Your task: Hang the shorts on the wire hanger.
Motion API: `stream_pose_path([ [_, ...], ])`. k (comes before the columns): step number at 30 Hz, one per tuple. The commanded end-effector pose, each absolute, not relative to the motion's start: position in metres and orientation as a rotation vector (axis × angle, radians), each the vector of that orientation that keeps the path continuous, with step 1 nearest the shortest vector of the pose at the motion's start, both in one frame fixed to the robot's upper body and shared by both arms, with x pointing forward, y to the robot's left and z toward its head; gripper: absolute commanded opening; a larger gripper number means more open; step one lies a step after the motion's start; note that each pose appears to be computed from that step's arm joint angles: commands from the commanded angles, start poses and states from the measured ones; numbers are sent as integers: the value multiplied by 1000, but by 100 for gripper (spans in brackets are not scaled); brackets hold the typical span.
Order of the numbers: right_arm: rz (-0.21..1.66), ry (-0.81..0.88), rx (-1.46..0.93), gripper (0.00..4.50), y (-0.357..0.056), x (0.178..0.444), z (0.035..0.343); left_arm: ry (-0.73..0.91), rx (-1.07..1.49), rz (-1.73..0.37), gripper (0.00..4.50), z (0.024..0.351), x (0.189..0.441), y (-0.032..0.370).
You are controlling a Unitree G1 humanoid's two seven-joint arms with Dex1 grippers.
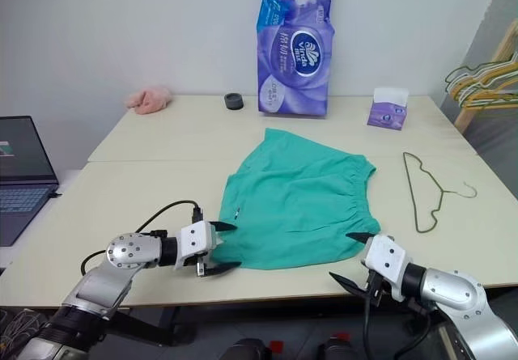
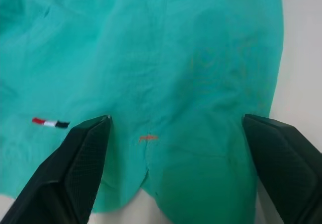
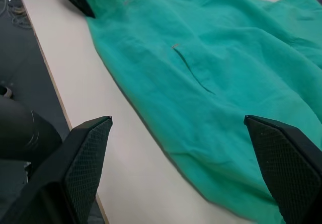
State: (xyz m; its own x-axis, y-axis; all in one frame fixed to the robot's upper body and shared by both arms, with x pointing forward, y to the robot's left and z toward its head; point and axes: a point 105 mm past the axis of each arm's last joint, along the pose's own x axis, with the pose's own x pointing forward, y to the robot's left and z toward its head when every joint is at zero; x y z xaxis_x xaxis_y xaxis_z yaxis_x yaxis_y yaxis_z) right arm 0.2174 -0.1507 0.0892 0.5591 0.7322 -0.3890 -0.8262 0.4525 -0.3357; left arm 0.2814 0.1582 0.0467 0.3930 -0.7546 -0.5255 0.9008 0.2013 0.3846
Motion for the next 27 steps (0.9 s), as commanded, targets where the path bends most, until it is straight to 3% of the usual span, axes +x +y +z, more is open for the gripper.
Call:
stream_pose_path([
  [1, 924, 140, -661, 450, -163, 226, 98, 243, 778, -1185, 323, 39, 283, 160],
  [11, 921, 54, -1177, 450, -190, 264, 89, 177, 770, -1142, 18, 53, 298, 162],
  [12, 919, 45, -1204, 450, -190, 269, 87, 174, 770, -1141, 3, 54, 298, 162],
  [20, 958, 1, -1393, 450, -180, 309, 70, 132, 768, -1125, 3, 67, 305, 159],
  [23, 981, -27, -1402, 392, -173, 314, 71, 128, 751, -1114, 0, 69, 305, 159],
  [27, 1033, -57, -1375, 256, -167, 313, 73, 129, 720, -1132, 0, 70, 300, 157],
])
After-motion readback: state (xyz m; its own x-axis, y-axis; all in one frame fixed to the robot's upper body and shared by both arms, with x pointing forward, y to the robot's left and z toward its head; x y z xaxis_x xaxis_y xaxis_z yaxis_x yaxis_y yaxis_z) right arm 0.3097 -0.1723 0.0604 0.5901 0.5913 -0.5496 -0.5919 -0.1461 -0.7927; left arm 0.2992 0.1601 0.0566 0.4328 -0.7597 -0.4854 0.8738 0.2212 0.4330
